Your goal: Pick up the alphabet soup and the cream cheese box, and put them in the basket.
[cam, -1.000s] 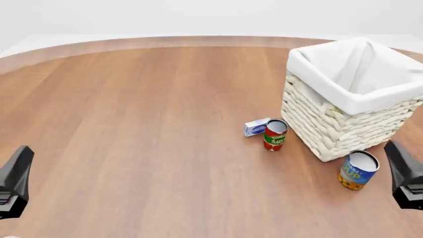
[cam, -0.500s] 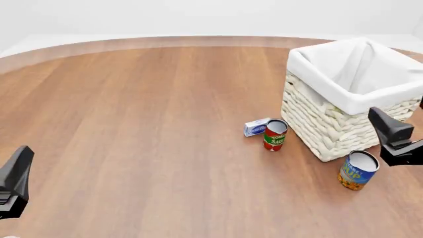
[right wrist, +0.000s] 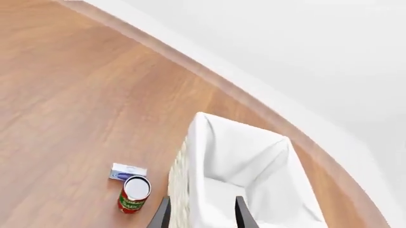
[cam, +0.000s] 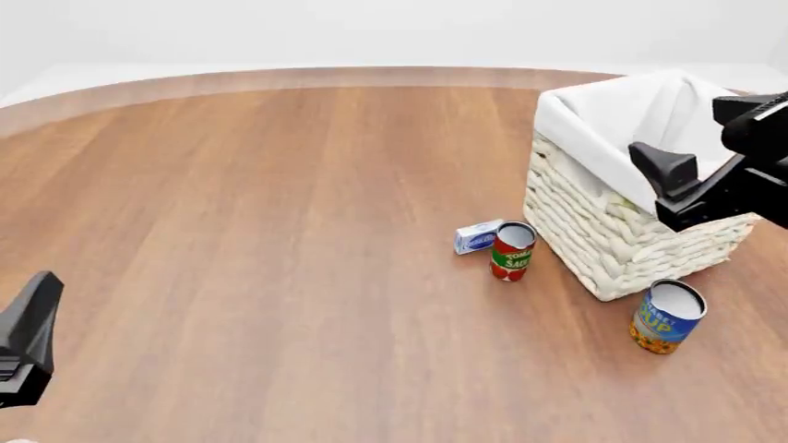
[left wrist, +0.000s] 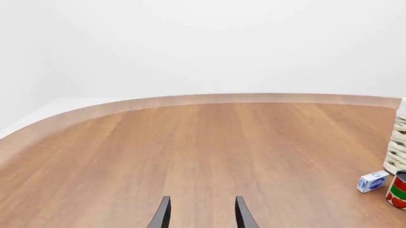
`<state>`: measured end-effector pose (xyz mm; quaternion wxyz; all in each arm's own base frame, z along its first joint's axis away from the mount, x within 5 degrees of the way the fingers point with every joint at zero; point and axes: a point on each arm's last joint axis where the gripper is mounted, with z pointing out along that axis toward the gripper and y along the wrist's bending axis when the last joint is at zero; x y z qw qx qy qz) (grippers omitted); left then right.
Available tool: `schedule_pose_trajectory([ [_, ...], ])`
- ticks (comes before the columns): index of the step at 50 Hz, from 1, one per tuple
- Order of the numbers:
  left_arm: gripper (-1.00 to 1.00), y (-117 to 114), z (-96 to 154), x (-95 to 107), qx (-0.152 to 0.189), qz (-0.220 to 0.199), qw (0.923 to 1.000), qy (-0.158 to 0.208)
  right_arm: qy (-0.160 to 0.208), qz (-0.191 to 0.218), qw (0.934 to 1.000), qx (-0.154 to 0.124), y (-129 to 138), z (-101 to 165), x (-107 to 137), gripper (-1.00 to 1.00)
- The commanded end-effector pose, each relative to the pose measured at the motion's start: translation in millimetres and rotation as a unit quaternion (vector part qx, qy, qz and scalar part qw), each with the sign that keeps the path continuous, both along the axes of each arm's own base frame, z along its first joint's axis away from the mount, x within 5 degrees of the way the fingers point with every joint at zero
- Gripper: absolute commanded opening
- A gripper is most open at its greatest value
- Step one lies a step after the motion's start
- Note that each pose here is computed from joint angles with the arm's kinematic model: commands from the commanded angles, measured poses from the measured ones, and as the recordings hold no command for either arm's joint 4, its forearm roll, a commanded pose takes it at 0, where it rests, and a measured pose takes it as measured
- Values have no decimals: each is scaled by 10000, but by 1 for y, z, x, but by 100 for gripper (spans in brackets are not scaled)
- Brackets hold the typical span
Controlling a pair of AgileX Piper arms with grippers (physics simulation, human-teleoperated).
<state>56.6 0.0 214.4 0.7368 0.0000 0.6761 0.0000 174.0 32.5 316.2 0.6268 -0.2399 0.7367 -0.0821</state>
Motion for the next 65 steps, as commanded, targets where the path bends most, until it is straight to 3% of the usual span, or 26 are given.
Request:
schedule_pose_trajectory([
  [1,100,0,0,0,0,0,10000,0,123,386,9974,-599,16,9,28,100],
  [7,100,0,0,0,0,0,10000,0,196,564,9952,-776,25,16,40,100],
  [8,100,0,0,0,0,0,10000,0,215,662,9927,-981,28,12,43,100],
  [12,100,0,0,0,0,0,10000,0,219,791,9899,-1159,34,10,50,100],
  [21,100,0,0,0,0,0,10000,0,245,987,9854,-1365,46,14,67,100],
  [26,100,0,0,0,0,0,10000,0,223,1180,9781,-1700,53,8,70,100],
  [42,100,0,0,0,0,0,10000,0,61,1411,9710,-1927,68,5,82,100],
  [65,100,0,0,0,0,0,10000,0,48,1355,9704,-1997,64,3,85,100],
])
